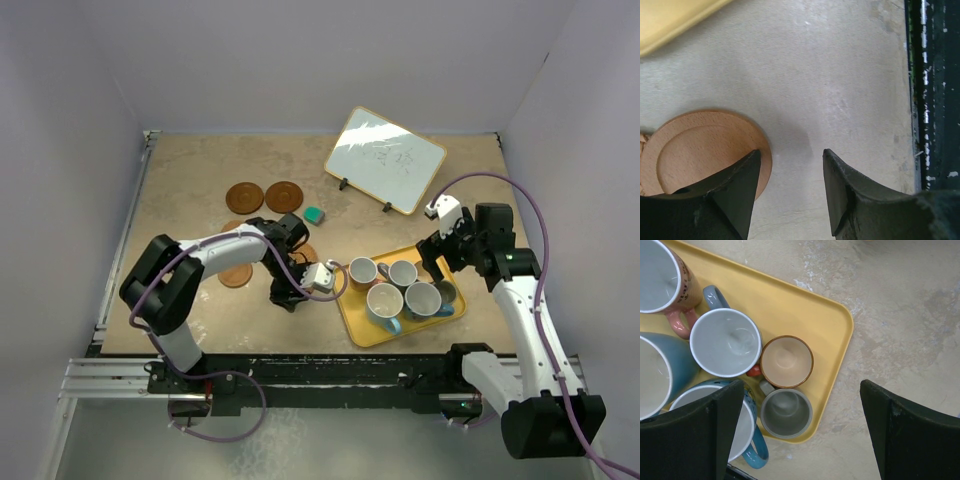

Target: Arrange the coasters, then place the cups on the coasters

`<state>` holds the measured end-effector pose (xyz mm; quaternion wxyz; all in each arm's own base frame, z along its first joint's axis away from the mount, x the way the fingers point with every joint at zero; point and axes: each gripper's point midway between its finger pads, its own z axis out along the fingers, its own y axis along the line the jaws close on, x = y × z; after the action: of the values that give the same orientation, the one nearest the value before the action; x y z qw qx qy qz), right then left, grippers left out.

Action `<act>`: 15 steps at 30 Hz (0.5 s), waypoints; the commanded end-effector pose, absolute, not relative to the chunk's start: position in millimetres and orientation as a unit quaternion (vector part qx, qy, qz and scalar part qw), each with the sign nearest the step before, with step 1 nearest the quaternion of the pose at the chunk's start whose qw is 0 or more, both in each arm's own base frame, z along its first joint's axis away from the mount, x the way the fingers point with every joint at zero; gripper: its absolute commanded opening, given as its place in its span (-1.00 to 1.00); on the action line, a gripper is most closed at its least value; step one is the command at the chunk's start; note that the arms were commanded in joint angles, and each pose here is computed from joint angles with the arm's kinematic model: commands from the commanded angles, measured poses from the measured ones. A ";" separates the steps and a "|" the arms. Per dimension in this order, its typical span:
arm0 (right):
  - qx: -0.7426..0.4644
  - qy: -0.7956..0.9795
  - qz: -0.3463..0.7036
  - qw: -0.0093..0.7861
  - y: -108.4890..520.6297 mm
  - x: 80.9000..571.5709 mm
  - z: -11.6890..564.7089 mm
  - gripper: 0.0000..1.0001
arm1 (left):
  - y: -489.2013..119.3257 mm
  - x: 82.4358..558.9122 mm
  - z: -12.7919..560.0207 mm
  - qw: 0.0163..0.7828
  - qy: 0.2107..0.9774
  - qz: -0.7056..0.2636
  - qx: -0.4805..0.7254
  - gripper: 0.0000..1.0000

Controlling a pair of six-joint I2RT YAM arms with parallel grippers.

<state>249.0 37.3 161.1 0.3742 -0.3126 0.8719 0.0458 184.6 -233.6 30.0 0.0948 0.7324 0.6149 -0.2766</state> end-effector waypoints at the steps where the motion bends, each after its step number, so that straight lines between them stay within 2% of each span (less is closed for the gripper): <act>1: -0.319 0.871 0.045 0.371 37.8 248.1 160.2 1.00 | -213.9 154.1 29.6 0.036 0.608 -0.281 0.742 0.00; 15: -0.318 0.873 0.042 0.367 36.3 248.7 158.3 1.00 | -217.5 135.3 51.8 0.035 0.584 -0.309 0.750 -0.01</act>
<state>249.1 37.1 160.0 0.3719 -0.3124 0.8729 0.0462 147.4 -215.1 36.9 0.0310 0.7397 0.6089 -0.2848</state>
